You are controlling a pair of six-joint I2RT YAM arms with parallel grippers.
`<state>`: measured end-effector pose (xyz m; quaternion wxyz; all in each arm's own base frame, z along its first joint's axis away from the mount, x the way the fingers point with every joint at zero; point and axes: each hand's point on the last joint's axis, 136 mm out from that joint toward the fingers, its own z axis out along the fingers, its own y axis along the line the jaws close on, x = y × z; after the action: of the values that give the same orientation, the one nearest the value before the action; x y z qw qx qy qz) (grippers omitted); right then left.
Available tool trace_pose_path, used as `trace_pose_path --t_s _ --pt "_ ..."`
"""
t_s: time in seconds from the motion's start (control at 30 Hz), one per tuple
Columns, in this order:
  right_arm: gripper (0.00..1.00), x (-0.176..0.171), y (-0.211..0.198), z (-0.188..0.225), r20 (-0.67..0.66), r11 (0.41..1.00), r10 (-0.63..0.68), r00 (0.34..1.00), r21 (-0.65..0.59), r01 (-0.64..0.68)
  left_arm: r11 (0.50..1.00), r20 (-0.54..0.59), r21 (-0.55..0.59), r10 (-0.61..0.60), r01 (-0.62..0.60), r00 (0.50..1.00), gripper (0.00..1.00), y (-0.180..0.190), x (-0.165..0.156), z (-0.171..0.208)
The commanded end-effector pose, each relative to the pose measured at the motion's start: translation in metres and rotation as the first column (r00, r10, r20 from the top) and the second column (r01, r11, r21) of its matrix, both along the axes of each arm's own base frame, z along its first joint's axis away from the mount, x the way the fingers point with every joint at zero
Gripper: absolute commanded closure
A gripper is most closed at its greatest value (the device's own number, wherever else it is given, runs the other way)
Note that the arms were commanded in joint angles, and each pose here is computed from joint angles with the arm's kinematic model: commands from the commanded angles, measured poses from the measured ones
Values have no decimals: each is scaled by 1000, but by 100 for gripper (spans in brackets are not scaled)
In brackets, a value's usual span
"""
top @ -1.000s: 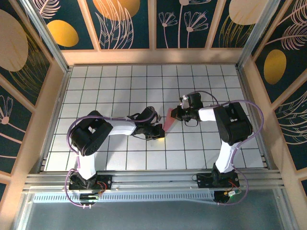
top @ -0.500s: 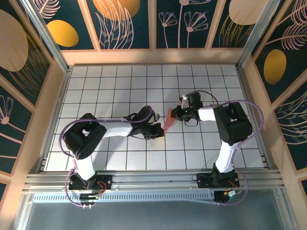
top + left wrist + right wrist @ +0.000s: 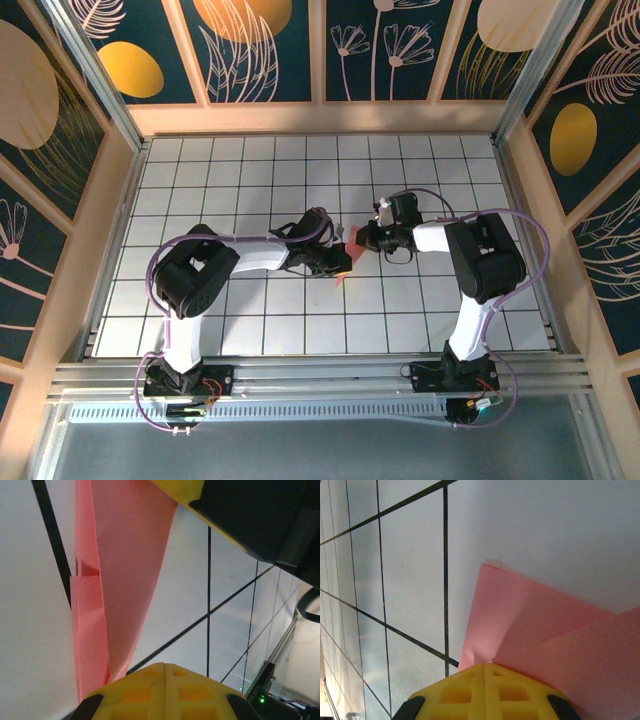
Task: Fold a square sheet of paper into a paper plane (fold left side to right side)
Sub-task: Fold the wing for the fifth time at the center of the table.
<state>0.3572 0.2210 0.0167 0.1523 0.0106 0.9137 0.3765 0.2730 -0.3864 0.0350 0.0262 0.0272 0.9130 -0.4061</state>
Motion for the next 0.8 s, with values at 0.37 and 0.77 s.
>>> trace_pose_path --t_s 0.37,0.77 --pt "100 -34 -25 -57 -168 982 -36 985 -191 4 997 -57 65 -36 40 998 100 8 -11 -35" --pt "100 -36 -27 -61 -182 977 -39 983 -213 -1 993 -71 99 -61 68 996 100 27 -32 -40"
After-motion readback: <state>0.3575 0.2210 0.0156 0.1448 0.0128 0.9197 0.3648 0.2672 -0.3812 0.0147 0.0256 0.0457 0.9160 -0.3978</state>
